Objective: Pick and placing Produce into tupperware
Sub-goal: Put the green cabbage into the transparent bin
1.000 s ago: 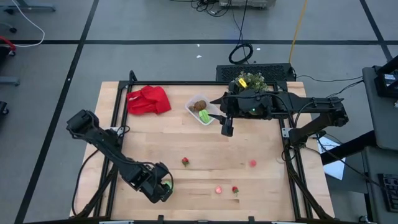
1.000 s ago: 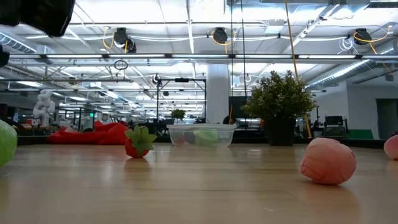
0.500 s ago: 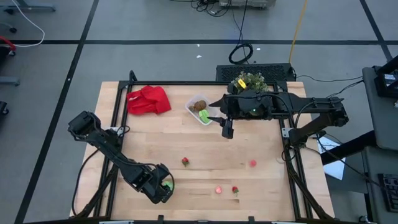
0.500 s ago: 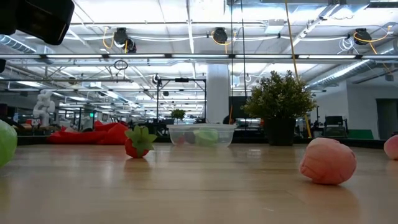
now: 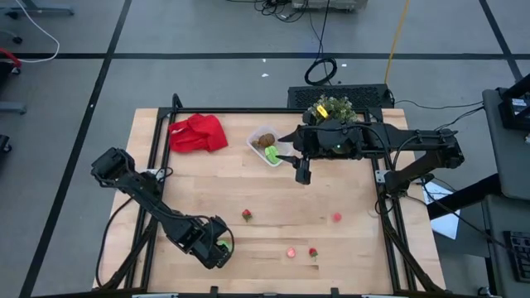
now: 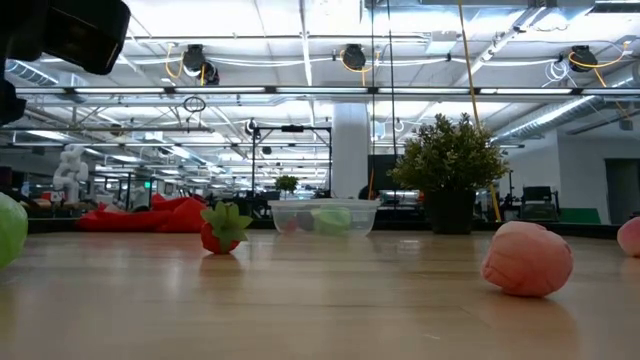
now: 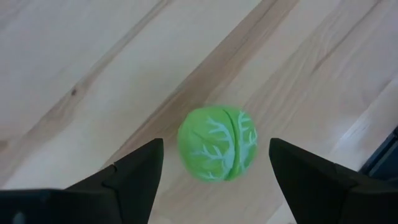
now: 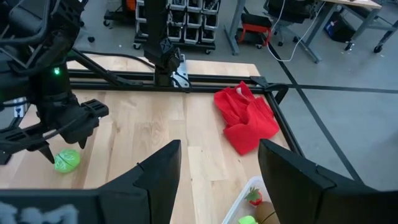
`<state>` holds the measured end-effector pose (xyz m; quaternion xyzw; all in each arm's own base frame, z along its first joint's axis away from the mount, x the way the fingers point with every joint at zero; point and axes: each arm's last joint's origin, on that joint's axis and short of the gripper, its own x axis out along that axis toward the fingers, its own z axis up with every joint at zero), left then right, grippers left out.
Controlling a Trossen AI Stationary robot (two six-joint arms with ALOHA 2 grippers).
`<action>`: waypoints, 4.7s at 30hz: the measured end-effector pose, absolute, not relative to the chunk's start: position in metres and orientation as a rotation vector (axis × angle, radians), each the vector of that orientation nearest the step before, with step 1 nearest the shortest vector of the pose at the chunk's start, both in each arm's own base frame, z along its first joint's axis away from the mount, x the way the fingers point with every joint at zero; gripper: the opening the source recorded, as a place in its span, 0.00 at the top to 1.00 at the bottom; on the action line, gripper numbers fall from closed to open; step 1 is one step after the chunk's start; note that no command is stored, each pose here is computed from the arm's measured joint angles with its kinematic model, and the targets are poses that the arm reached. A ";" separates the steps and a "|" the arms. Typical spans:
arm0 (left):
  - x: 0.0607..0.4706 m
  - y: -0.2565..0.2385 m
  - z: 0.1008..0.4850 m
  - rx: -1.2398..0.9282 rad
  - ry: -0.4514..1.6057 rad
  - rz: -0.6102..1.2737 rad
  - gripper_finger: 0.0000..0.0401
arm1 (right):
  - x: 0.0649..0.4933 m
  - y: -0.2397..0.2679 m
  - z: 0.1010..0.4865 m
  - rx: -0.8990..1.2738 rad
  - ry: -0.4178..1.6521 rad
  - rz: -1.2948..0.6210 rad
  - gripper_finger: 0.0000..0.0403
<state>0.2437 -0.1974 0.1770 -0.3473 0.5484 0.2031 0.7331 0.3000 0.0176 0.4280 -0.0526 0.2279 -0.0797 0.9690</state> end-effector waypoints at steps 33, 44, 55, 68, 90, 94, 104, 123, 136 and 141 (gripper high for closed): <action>0.251 -0.196 0.152 -0.737 1.327 0.469 0.27 | 0.301 0.018 0.430 -0.103 0.442 -0.161 0.49; 0.252 -0.197 0.152 -0.728 1.320 0.460 0.42 | 0.301 0.018 0.430 -0.103 0.441 -0.161 0.49; 0.253 -0.194 0.152 -0.723 1.322 0.464 0.36 | 0.301 0.018 0.430 -0.103 0.442 -0.161 0.49; 0.253 -0.194 0.152 -0.722 1.323 0.465 0.40 | 0.301 0.018 0.430 -0.103 0.442 -0.161 0.49; 0.250 -0.156 0.195 -0.615 1.201 0.488 0.40 | 0.301 0.018 0.430 -0.103 0.434 -0.161 0.49; 0.253 -0.135 0.206 -0.565 1.165 0.494 0.40 | 0.301 0.018 0.430 -0.105 0.434 -0.161 0.49; 0.266 -0.075 0.232 -0.462 1.052 0.511 0.40 | 0.301 0.018 0.430 -0.112 0.435 -0.159 0.49; 0.292 0.028 0.246 -0.377 0.891 0.495 0.40 | 0.302 0.015 0.457 -0.336 0.207 -0.163 0.49; 0.297 0.089 0.252 -0.390 0.745 0.498 0.40 | 0.300 -0.005 0.467 -0.342 0.137 -0.240 0.49; 0.305 0.107 0.243 -0.411 0.704 0.464 0.40 | 0.300 -0.013 0.467 -0.340 0.141 -0.266 0.49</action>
